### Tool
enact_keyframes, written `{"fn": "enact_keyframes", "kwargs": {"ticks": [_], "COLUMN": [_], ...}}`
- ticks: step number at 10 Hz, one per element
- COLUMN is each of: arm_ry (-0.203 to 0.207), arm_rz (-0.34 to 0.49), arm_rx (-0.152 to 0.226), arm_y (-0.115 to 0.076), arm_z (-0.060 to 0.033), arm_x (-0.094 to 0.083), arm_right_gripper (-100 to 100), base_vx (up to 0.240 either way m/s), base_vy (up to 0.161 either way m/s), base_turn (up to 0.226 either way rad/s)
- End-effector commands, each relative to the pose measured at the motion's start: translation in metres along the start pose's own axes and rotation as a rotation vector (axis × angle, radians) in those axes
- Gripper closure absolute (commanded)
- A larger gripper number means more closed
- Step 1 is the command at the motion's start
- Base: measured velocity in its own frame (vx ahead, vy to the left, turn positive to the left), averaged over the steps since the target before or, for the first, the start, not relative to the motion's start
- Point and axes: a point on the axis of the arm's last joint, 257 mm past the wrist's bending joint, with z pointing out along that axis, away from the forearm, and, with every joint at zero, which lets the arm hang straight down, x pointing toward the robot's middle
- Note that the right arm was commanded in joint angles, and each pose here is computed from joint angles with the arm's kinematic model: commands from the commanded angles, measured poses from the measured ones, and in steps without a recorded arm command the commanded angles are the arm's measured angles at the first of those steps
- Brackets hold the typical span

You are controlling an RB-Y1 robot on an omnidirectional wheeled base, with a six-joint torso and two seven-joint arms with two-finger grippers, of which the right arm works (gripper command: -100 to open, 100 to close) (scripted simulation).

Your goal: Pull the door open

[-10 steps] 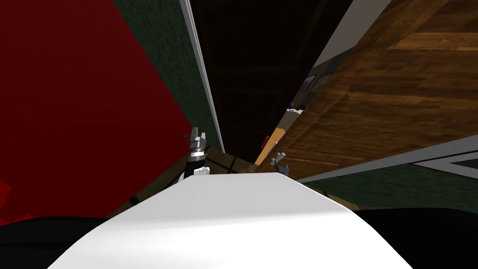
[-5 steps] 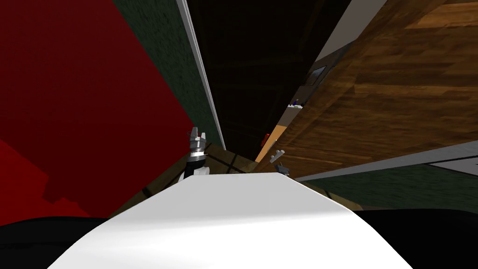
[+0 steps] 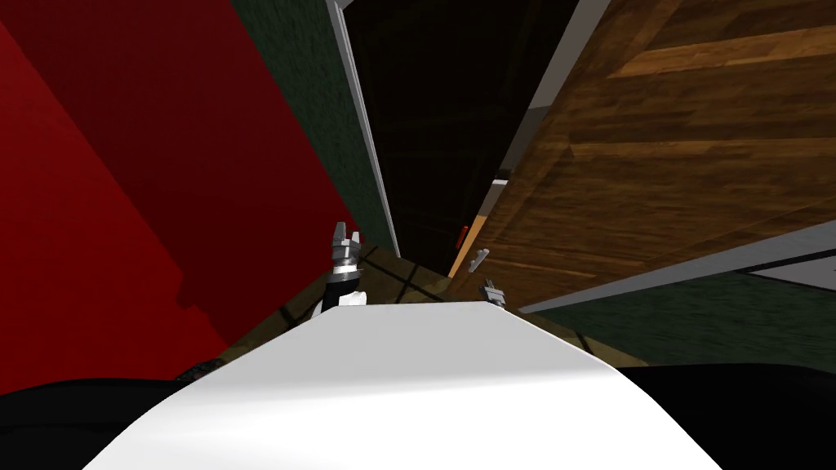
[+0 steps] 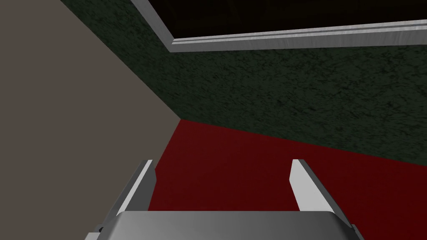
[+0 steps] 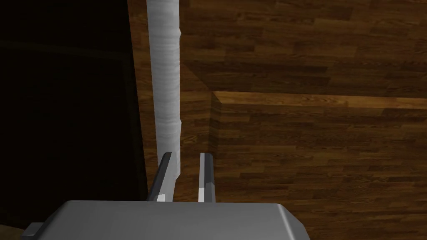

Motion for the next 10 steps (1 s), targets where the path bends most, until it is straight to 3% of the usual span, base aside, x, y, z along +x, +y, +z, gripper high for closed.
{"fn": "enact_keyframes", "kwargs": {"ticks": [1, 3, 9, 10], "arm_ry": [0.019, 0.015, 0.022, 0.022], "arm_rz": [0.018, 0.013, 0.011, 0.011], "arm_rx": [0.04, 0.022, 0.002, 0.004], "arm_y": [-0.008, -0.006, -0.008, -0.007], "arm_z": [0.0001, 0.0036, 0.0206, 0.0184], "arm_x": [0.009, 0.007, 0.01, 0.01], "arm_right_gripper": [-100, -100, -100, -100], "base_vx": [-0.219, -0.001, 0.184, 0.083], "base_vy": [0.098, 0.022, -0.062, -0.033], "base_turn": [0.112, 0.022, 0.035, 0.016]}}
